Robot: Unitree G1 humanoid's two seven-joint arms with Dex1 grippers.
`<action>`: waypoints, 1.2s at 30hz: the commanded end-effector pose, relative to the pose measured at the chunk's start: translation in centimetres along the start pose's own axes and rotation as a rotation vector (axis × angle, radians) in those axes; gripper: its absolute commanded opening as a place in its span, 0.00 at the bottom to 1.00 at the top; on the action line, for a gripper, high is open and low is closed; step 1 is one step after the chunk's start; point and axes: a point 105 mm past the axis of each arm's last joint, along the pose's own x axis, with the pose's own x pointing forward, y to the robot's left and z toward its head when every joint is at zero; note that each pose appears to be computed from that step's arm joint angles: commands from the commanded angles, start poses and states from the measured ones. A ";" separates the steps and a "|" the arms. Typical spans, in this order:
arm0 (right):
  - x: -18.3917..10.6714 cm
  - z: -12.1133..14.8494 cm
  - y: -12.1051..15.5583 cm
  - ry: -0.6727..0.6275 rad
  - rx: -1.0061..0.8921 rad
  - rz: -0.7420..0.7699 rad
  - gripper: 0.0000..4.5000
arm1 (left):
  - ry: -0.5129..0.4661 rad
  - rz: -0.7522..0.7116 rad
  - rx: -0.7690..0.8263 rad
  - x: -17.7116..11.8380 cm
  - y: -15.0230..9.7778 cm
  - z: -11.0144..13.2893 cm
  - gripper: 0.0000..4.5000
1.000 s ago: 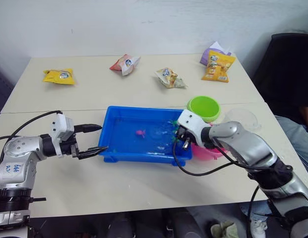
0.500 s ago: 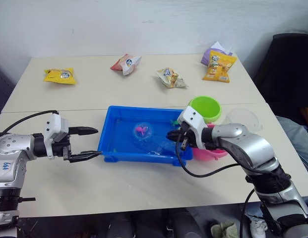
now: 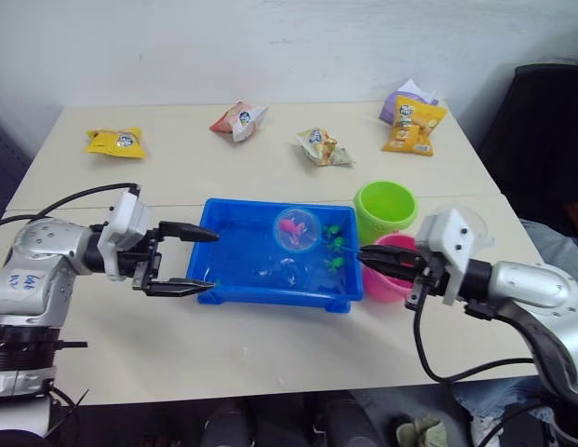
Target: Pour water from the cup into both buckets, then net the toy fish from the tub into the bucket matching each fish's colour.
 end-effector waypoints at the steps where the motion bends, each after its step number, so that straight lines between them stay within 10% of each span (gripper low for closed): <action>1: -2.5 1.5 -0.3 -0.026 -0.068 -0.092 0.00 | -0.024 -0.031 0.045 1.2 0.8 0.3 1.00; 18: -12.8 -5.5 -0.5 0.357 -0.337 -0.413 0.00 | -0.074 -0.116 0.068 5.0 2.7 -1.6 1.00; 36: -12.5 -5.9 -1.9 0.375 -1.227 -0.475 0.00 | -0.102 -0.085 0.025 5.3 2.9 -2.4 1.00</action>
